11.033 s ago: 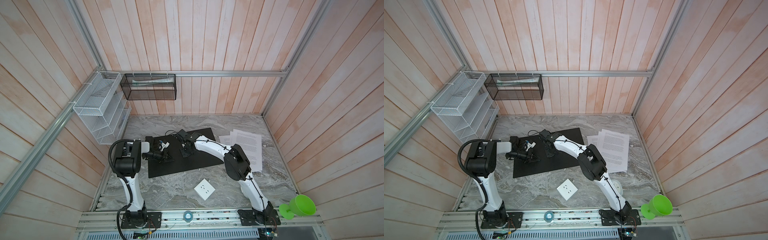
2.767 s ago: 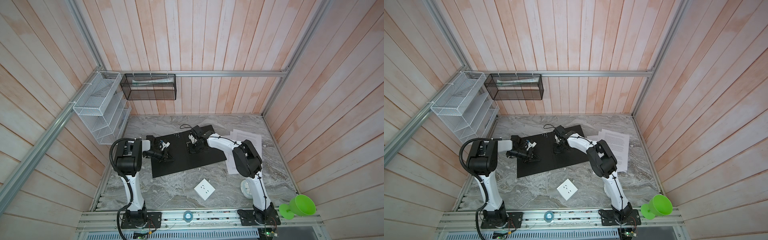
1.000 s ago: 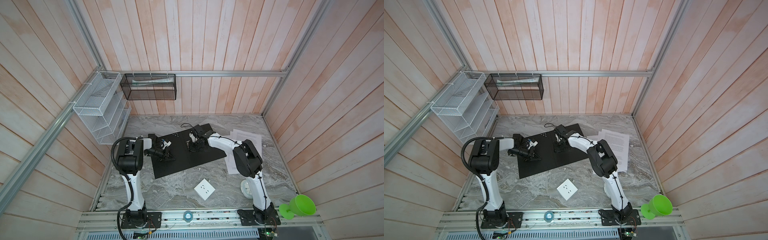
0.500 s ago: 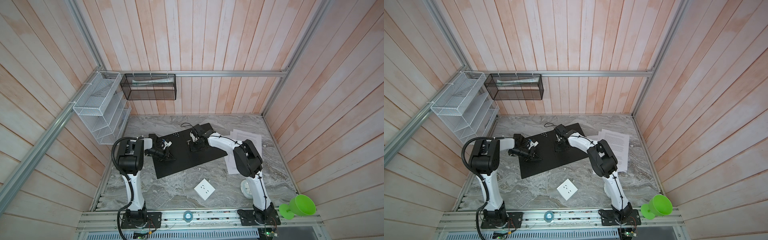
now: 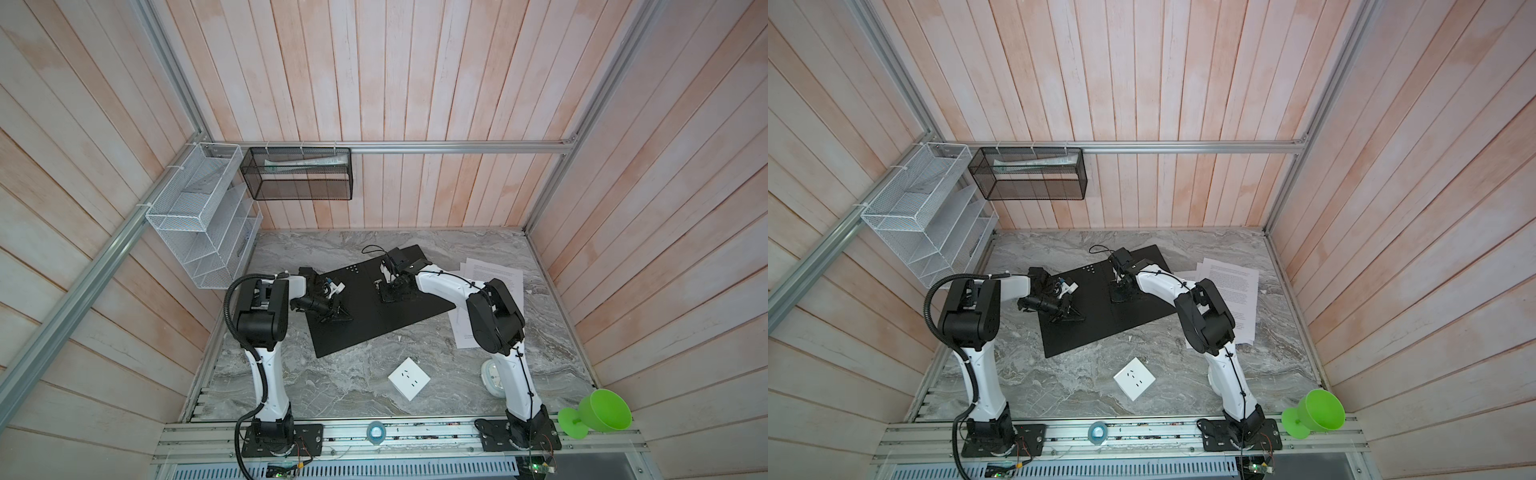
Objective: Put the files into the folder
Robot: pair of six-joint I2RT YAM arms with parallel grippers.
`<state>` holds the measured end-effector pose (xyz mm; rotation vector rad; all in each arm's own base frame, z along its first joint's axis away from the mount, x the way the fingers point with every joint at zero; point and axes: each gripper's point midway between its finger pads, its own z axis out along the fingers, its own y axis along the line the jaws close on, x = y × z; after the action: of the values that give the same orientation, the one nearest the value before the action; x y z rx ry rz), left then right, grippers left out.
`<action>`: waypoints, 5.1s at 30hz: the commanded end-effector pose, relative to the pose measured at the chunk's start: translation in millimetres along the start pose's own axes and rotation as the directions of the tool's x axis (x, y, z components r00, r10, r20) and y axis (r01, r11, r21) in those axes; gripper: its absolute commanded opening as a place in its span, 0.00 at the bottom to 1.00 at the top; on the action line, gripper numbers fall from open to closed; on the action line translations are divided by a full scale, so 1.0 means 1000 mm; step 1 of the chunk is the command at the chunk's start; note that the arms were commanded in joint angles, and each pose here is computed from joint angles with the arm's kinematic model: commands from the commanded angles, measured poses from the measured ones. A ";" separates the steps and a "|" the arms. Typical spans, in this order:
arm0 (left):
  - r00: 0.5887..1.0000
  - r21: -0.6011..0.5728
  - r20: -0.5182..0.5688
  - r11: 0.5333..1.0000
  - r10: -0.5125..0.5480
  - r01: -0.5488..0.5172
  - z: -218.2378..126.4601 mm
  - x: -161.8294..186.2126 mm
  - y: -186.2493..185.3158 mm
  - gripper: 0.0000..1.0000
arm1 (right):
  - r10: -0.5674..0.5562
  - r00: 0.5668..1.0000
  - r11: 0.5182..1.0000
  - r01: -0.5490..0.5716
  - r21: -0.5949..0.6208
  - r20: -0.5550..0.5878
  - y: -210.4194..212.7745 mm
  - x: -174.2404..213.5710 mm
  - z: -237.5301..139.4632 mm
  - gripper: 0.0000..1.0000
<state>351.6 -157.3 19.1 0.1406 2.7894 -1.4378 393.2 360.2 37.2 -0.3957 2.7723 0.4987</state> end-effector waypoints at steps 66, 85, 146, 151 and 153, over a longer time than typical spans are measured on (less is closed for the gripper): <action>0.977 -0.107 0.046 0.974 0.207 -0.201 -0.038 -0.015 -0.039 0.00 | 0.053 0.988 0.971 -0.017 -0.237 0.144 -0.024 -0.108 -0.063 0.23; 0.964 -0.353 0.114 0.917 0.242 -0.188 -0.107 0.032 -0.004 0.49 | 0.165 0.986 0.823 -0.146 -0.549 -0.015 -0.018 -0.082 -0.012 0.28; 0.969 -0.172 0.239 0.985 0.061 -0.020 -0.140 0.034 0.019 0.50 | 0.484 0.875 0.660 -0.371 -0.653 -0.007 0.032 -0.057 -0.028 0.07; 0.966 -0.173 0.247 0.985 0.072 -0.029 -0.143 0.029 0.016 0.50 | 0.515 0.857 0.690 -0.400 -0.603 0.021 0.042 -0.050 -0.027 0.18; 0.966 -0.168 0.248 0.985 0.071 -0.029 -0.145 0.027 0.015 0.50 | 0.512 0.859 0.697 -0.413 -0.586 0.004 0.043 -0.047 -0.021 0.19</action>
<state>324.8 -29.4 84.1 0.0003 2.6872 -1.0931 408.0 400.7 66.2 0.2108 2.5261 1.4578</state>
